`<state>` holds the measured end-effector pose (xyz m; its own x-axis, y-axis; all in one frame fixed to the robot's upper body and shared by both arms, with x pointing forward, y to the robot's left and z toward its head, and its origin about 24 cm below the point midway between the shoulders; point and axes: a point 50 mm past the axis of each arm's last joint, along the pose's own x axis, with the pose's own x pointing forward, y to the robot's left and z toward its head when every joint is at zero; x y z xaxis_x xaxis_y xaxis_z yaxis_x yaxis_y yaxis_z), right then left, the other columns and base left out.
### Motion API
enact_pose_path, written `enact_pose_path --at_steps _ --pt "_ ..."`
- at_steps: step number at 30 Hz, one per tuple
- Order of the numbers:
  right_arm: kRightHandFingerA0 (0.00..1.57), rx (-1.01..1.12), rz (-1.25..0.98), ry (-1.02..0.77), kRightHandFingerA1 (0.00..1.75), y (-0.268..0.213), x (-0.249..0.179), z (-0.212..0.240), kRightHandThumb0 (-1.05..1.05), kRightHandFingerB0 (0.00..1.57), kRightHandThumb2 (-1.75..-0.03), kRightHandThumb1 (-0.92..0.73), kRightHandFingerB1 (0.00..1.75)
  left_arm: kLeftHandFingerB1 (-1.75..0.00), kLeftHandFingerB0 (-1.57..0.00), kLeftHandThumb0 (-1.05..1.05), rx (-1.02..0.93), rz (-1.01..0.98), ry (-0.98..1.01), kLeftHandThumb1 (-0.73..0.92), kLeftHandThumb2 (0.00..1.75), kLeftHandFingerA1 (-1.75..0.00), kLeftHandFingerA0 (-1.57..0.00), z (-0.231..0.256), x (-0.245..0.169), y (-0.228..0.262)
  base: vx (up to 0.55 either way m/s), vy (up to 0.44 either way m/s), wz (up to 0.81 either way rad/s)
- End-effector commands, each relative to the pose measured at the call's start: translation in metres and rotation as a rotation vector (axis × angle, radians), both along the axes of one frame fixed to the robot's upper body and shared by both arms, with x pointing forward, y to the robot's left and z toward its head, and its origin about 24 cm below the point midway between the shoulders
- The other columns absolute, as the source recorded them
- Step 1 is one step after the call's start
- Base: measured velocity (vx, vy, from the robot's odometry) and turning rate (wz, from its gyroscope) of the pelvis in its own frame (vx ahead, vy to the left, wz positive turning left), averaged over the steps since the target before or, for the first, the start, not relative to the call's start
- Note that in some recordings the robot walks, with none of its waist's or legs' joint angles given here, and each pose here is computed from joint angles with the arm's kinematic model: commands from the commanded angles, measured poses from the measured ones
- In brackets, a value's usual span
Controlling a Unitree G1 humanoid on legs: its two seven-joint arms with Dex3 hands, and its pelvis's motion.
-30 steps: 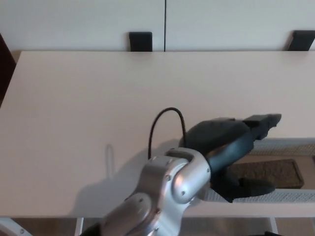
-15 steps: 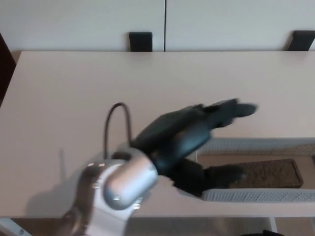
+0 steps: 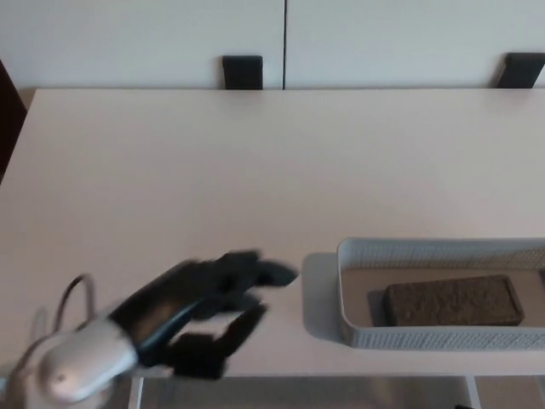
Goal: The robot walks towards a desk on which an eraser is kept on the left hand side and a container is kept on the right hand side. The robot picks up the eraser using its left hand and places it in the container.
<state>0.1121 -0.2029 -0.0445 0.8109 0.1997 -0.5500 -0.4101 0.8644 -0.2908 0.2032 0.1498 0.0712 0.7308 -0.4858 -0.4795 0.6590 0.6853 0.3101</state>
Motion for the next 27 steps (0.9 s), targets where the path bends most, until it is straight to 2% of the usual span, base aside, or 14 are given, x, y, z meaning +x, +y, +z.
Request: enact_pose_path --at_steps 1,2,3,9,10,11,12,15,16,18,19,24,25,27 --pt "0.65 -0.076 0.005 0.042 0.43 -0.018 -0.011 -0.010 -0.41 0.54 -0.56 -0.53 0.41 -0.46 -0.29 -0.86 -1.034 -0.372 0.052 0.80 1.22 -0.48 -0.23 0.046 -0.138 0.137 0.00 0.000 0.00" --pt "0.65 -0.077 0.004 0.043 0.43 -0.017 -0.011 -0.010 -0.41 0.54 -0.56 -0.53 0.41 -0.33 -0.37 -1.03 -1.016 -0.355 0.101 0.92 0.78 -0.40 -0.36 0.045 -0.141 0.138 0.00 0.000 0.00" --pt "0.65 -0.076 0.002 0.047 0.43 -0.017 -0.012 -0.010 -0.40 0.54 -0.56 -0.53 0.41 -0.36 -0.40 -0.93 -0.998 -0.320 0.168 0.92 0.81 -0.43 -0.41 0.043 -0.147 0.139 0.00 0.000 0.00" --pt "0.65 -0.060 -0.003 0.043 0.43 -0.016 -0.016 -0.012 -0.40 0.54 -0.56 -0.53 0.42 -0.34 -0.38 -0.98 -0.981 -0.303 0.371 0.92 0.74 -0.45 -0.48 0.035 -0.150 0.139 0.00 0.000 0.00" --pt "0.66 -0.061 -0.006 0.045 0.43 -0.015 -0.016 -0.013 -0.41 0.54 -0.56 -0.53 0.41 -0.46 -0.32 -0.88 -1.010 -0.282 0.378 0.78 1.19 -0.59 -0.51 0.031 -0.151 0.140 0.00 0.000 0.00" --pt "0.66 -0.063 -0.010 0.048 0.43 -0.015 -0.015 -0.012 -0.41 0.54 -0.56 -0.53 0.41 -0.46 -0.32 -0.88 -1.055 -0.254 0.388 0.78 1.19 -0.59 -0.51 0.026 -0.152 0.141 0.00 0.000 0.00" --pt "0.66 -0.063 -0.012 0.048 0.43 -0.015 -0.015 -0.012 -0.41 0.54 -0.56 -0.53 0.41 -0.38 -0.41 -0.86 -1.088 -0.258 0.406 0.92 0.71 -0.47 -0.49 0.024 -0.151 0.140 0.00 0.000 0.00" --pt "0.66 -0.063 -0.012 0.042 0.43 -0.016 -0.013 -0.012 -0.41 0.55 -0.56 -0.53 0.42 -0.36 -0.46 -0.81 -1.180 -0.270 0.445 0.92 0.68 -0.44 -0.50 0.008 -0.145 0.135 0.00 0.000 0.00" --pt "0.66 -0.068 -0.007 0.038 0.43 -0.016 -0.012 -0.012 -0.41 0.55 -0.57 -0.53 0.41 -0.47 -0.29 -0.80 -1.125 -0.271 0.512 0.79 1.17 -0.60 -0.51 -0.002 -0.143 0.135 0.00 0.000 0.00" --pt "0.66 -0.074 -0.003 0.034 0.43 -0.016 -0.012 -0.011 -0.41 0.56 -0.57 -0.54 0.41 -0.44 -0.28 -0.83 -0.975 -0.286 0.508 0.81 1.21 -0.66 -0.71 -0.012 -0.140 0.137 0.00 0.000 0.00" --pt "0.65 -0.075 -0.003 0.035 0.43 -0.016 -0.012 -0.011 -0.41 0.55 -0.56 -0.53 0.41 -0.34 -0.38 -0.93 -0.915 -0.290 0.529 0.92 0.69 -0.50 -0.68 -0.017 -0.140 0.138 0.00 0.000 0.00" --pt "0.65 -0.067 -0.012 0.039 0.43 -0.016 -0.012 -0.011 -0.41 0.55 -0.57 -0.53 0.41 -0.33 -0.33 -0.87 -0.502 -0.252 0.641 0.85 0.72 -0.43 -0.51 -0.045 -0.136 0.148 0.00 0.000 0.00" --pt "0.65 -0.075 -0.006 0.038 0.43 -0.017 -0.012 -0.011 -0.41 0.55 -0.56 -0.53 0.41 -0.44 -0.24 -0.76 -0.395 -0.242 0.654 0.72 1.12 -0.56 -0.46 -0.053 -0.134 0.145 0.00 0.000 0.00" --pt "0.65 -0.074 -0.003 0.034 0.43 -0.016 -0.011 -0.011 -0.42 0.55 -0.57 -0.53 0.41 -0.45 -0.29 -0.77 -0.267 -0.193 0.643 0.70 1.08 -0.54 -0.42 -0.067 -0.132 0.141 0.00 0.000 0.00"
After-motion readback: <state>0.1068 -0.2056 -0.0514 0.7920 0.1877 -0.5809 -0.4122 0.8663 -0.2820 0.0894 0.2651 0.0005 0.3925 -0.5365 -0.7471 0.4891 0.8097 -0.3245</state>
